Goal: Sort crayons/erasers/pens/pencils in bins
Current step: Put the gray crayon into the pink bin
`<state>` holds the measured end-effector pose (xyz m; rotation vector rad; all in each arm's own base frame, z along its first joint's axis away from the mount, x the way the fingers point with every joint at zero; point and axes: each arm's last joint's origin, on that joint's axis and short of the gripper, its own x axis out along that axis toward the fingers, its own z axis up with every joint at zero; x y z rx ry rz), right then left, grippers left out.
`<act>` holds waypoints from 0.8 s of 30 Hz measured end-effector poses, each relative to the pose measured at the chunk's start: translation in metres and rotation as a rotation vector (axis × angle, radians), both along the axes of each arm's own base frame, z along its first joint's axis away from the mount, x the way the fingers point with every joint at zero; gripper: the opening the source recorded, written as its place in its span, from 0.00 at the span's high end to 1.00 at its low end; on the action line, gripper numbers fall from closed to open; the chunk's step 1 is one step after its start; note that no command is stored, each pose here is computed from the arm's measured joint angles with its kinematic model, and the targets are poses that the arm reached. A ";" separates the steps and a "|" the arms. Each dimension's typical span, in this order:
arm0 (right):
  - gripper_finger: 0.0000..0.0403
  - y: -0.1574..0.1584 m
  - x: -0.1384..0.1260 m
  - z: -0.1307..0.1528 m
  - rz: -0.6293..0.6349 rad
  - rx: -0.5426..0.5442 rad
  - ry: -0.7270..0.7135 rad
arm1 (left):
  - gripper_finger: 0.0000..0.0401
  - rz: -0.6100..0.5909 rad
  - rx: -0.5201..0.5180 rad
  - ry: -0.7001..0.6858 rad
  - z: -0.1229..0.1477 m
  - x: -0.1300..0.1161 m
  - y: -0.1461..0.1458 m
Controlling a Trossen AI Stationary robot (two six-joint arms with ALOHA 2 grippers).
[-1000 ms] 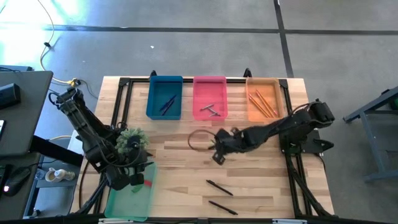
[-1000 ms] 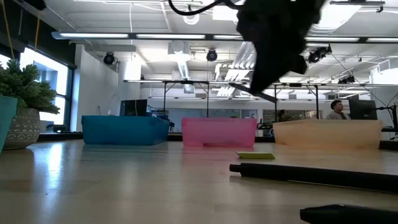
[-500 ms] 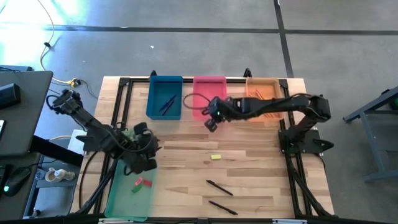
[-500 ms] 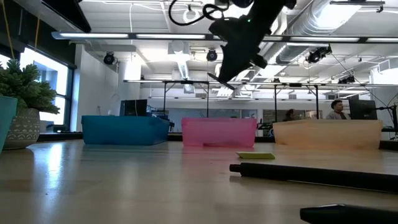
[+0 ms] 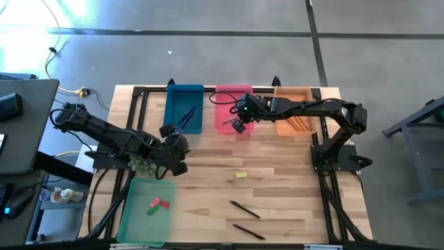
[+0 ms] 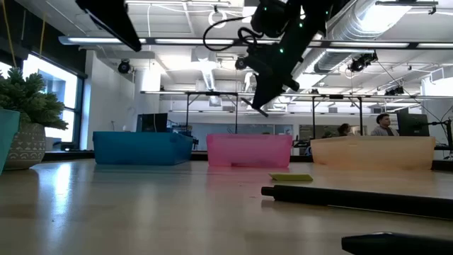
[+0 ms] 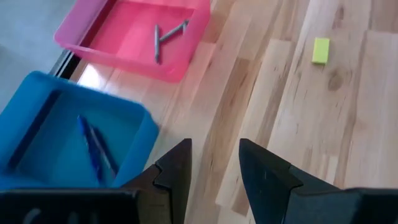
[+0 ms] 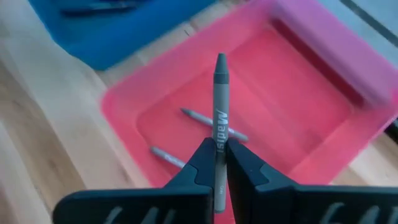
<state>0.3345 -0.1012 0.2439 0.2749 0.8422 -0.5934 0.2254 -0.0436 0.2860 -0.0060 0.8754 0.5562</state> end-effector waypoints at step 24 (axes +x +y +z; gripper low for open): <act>0.92 -0.018 0.006 -0.069 0.035 0.128 0.100 | 0.70 -0.146 -0.204 -0.205 0.015 0.032 0.058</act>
